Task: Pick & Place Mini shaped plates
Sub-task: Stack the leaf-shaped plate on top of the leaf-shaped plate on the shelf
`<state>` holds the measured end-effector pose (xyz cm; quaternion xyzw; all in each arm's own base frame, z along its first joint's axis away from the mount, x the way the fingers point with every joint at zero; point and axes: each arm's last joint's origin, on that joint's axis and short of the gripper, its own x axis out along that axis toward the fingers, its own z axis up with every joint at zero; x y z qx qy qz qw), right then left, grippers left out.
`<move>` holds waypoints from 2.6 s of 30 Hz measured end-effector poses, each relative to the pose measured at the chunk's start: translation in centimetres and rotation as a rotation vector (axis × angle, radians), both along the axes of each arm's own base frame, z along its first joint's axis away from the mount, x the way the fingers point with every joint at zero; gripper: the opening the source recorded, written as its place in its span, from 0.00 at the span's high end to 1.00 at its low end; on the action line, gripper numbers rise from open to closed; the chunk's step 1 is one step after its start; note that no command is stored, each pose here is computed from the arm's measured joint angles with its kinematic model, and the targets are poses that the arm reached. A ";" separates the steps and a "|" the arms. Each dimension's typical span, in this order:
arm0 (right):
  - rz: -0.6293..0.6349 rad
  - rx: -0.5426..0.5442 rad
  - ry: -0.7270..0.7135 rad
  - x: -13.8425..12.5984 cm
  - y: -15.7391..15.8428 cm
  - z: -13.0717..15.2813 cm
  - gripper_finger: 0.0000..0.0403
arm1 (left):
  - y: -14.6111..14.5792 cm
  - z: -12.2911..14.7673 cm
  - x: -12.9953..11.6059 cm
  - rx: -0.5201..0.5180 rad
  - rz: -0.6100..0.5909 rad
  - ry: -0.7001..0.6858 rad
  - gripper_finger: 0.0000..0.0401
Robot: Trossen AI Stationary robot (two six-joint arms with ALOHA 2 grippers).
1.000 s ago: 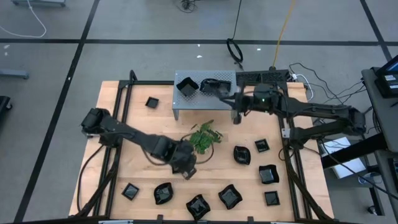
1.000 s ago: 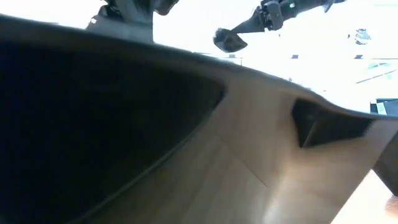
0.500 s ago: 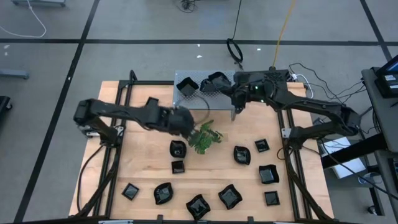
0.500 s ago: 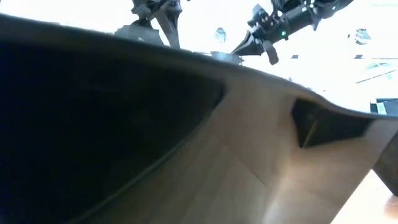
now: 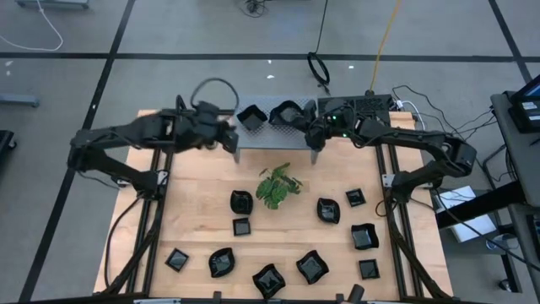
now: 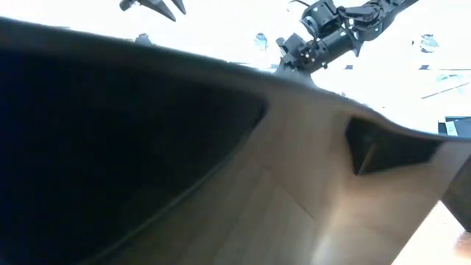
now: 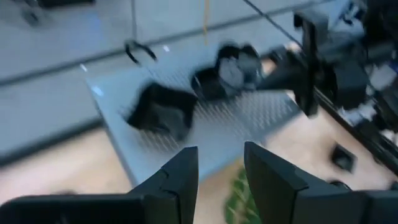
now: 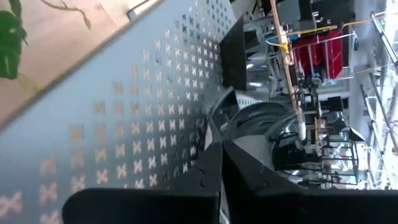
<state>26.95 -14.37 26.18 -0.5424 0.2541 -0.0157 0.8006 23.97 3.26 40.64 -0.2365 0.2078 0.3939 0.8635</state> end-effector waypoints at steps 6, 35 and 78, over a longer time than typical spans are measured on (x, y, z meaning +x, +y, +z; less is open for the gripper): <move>-0.006 -0.012 -0.060 0.2 -0.1 0.5 1.00 | 1.6 1.1 -1.8 0.101 0.047 0.027 0.67; 0.032 -0.028 -0.080 1.2 -0.3 -0.1 1.00 | 3.2 0.8 -1.8 0.119 0.082 0.071 0.67; -0.426 0.797 -0.506 -3.4 1.0 4.9 0.80 | 3.1 1.3 -1.0 0.220 -0.129 0.094 0.67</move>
